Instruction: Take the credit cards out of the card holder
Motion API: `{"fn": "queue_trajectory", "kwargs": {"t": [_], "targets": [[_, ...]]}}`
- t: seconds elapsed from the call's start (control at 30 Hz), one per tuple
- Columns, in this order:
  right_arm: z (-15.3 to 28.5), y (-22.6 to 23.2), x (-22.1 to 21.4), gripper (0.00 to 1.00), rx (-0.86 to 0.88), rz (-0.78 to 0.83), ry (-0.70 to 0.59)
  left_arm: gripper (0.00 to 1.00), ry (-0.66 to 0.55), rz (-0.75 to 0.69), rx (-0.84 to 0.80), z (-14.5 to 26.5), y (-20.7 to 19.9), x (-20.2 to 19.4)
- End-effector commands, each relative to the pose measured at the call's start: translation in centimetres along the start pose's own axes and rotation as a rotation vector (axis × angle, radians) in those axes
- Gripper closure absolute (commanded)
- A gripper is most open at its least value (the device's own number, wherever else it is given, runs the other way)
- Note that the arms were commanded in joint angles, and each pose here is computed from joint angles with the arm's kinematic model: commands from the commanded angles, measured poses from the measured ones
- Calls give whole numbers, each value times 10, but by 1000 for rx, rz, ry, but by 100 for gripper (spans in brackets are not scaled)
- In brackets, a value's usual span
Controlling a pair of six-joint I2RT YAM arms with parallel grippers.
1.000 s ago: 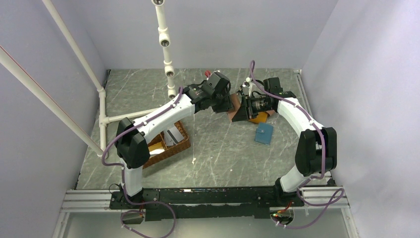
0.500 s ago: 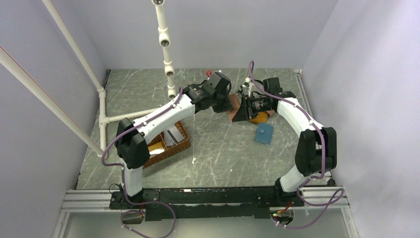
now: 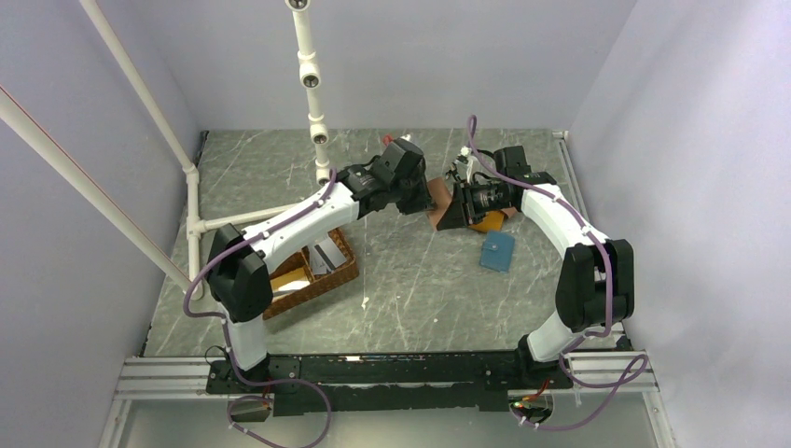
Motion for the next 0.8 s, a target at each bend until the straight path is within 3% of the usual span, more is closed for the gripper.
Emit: {"fn": "queue_trajectory", "kwargs": {"t": [0.0, 0.4, 0.77], "targets": [[11, 24, 16, 100, 98, 109, -58, 100, -57, -6, 43, 7, 17, 13], [16, 7, 18, 100, -47, 74, -72, 100, -52, 3, 23, 8, 21, 12], [21, 3, 17, 100, -52, 52, -93, 100, -43, 3, 12, 6, 24, 11]]}}
Point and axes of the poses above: each gripper's point midway between its finger pads, its own z axis back along the fingers, its own y axis along the line the jaws close on, x = y × z, the point moved 8 cm from there along z, back along the fingers, and after that the axes turned 2 degrees about -z, right-handed, at the moved point
